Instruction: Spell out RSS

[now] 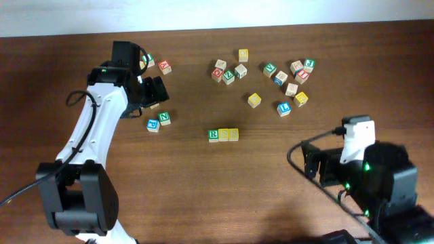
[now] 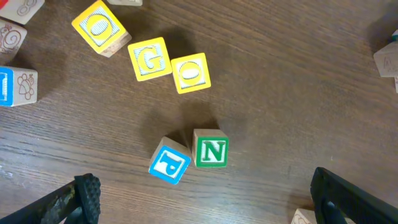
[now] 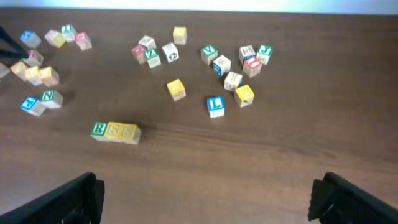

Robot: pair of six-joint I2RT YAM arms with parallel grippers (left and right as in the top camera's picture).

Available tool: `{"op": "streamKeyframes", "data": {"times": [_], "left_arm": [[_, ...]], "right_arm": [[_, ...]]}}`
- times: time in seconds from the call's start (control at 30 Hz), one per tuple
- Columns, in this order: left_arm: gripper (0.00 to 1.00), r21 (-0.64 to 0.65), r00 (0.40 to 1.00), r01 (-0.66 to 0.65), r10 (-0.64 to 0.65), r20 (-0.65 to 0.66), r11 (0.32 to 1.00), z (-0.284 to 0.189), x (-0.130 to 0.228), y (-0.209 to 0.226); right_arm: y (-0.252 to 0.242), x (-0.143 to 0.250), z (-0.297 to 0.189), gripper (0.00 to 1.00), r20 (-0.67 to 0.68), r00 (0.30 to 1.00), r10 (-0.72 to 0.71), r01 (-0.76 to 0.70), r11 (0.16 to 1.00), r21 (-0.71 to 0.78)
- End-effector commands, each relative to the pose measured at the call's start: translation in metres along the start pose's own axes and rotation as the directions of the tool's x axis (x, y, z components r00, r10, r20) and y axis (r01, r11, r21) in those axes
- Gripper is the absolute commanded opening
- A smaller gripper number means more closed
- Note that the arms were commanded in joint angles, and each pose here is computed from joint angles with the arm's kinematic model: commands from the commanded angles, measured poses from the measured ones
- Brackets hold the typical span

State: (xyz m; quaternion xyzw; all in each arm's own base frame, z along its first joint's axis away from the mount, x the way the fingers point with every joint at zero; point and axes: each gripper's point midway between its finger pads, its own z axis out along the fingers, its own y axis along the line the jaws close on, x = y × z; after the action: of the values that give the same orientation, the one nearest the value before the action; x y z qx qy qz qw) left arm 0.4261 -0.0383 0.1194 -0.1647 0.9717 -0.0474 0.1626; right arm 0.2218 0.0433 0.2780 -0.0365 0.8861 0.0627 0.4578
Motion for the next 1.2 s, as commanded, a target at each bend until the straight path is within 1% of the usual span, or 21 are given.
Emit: {"op": "streamKeyframes", "data": {"times": [0.0, 0.1, 0.23, 0.37, 0.57, 0.73, 0.87, 1.13, 1.17], "left_arm": [[0.99, 0.005, 0.999, 0.001, -0.001, 0.038, 1.0, -0.011, -0.009, -0.001], [0.99, 0.004, 0.999, 0.001, -0.001, 0.038, 1.0, -0.011, -0.009, 0.0], [0.99, 0.005, 0.999, 0.001, -0.001, 0.038, 1.0, -0.011, -0.009, -0.001], [0.99, 0.004, 0.999, 0.001, -0.001, 0.038, 1.0, -0.011, -0.009, 0.0], [0.99, 0.005, 0.999, 0.001, -0.001, 0.038, 1.0, -0.011, -0.009, -0.001], [0.99, 0.004, 0.999, 0.001, -0.002, 0.039, 1.0, -0.011, -0.009, 0.0], [0.99, 0.004, 0.999, 0.001, -0.001, 0.039, 1.0, -0.011, -0.009, -0.001], [0.99, 0.005, 0.999, 0.001, -0.001, 0.038, 1.0, -0.011, -0.009, -0.001], [0.99, 0.005, 0.999, 0.001, -0.001, 0.038, 1.0, -0.011, -0.009, -0.001]], "right_arm": [[-0.005, 0.026, 0.009, 0.98, 0.058, 0.998, -0.031, 0.032, 0.999, -0.018], [-0.009, 0.042, 0.017, 0.98, 0.142, 0.99, -0.027, 0.029, 1.0, -0.01], [-0.009, 0.063, 0.03, 0.98, 0.243, 0.967, -0.075, 0.082, 0.996, -0.019], [-0.01, 0.075, 0.042, 0.98, 0.313, 0.947, -0.075, 0.085, 0.996, -0.019], [-0.009, 0.073, 0.05, 0.98, 0.412, 0.901, -0.136, 0.147, 0.989, 0.005], [-0.009, 0.07, 0.053, 0.98, 0.471, 0.872, -0.136, 0.148, 0.989, 0.01], [-0.005, 0.072, 0.059, 0.98, 0.48, 0.867, -0.136, 0.162, 0.987, -0.013], [-0.004, 0.074, 0.077, 0.98, 0.571, 0.81, -0.133, 0.169, 0.986, -0.01], [-0.004, 0.075, 0.077, 0.98, 0.566, 0.814, -0.133, 0.168, 0.986, -0.01]]}}
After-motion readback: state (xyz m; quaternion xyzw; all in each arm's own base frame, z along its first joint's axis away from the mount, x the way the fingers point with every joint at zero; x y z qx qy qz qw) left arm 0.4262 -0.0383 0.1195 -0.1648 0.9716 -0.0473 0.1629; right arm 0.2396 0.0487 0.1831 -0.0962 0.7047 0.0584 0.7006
